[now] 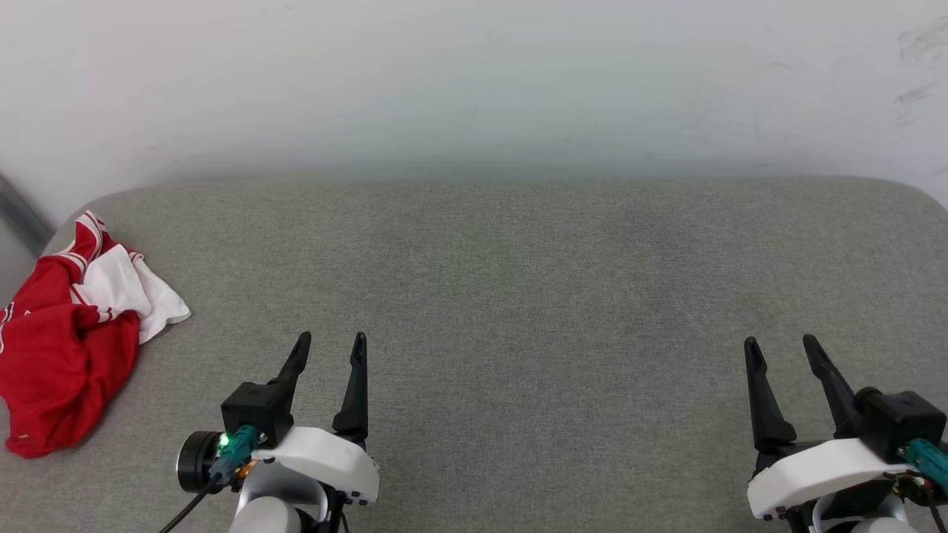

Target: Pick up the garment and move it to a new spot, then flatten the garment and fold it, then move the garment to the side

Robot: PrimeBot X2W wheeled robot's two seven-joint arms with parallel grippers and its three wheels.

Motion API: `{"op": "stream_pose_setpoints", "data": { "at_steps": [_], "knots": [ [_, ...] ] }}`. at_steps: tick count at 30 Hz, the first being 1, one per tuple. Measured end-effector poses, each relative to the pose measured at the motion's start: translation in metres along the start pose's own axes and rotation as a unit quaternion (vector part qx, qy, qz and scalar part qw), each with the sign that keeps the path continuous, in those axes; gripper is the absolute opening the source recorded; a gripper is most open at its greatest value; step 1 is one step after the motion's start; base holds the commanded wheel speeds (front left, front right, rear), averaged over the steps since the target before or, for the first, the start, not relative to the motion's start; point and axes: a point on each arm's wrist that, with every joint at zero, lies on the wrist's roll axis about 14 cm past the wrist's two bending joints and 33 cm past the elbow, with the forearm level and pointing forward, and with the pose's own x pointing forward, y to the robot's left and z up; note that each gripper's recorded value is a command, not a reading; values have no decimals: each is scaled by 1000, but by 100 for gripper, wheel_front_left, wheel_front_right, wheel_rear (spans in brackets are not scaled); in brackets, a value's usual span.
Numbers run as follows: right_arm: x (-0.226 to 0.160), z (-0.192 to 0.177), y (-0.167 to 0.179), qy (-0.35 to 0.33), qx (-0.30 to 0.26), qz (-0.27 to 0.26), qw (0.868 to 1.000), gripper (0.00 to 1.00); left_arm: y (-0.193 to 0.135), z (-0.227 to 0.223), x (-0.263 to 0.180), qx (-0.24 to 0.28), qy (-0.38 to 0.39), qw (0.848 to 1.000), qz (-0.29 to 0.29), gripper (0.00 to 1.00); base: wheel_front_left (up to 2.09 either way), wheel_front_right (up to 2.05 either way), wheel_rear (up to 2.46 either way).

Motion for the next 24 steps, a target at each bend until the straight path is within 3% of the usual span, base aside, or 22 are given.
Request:
{"op": "stream_pose_setpoints", "data": {
  "at_steps": [24],
  "knots": [
    [-1,-3,-4,-1,-54,0,999,100,-4,-5,1,69,-2,998,-12,100,0,0,0]
  ]
}}
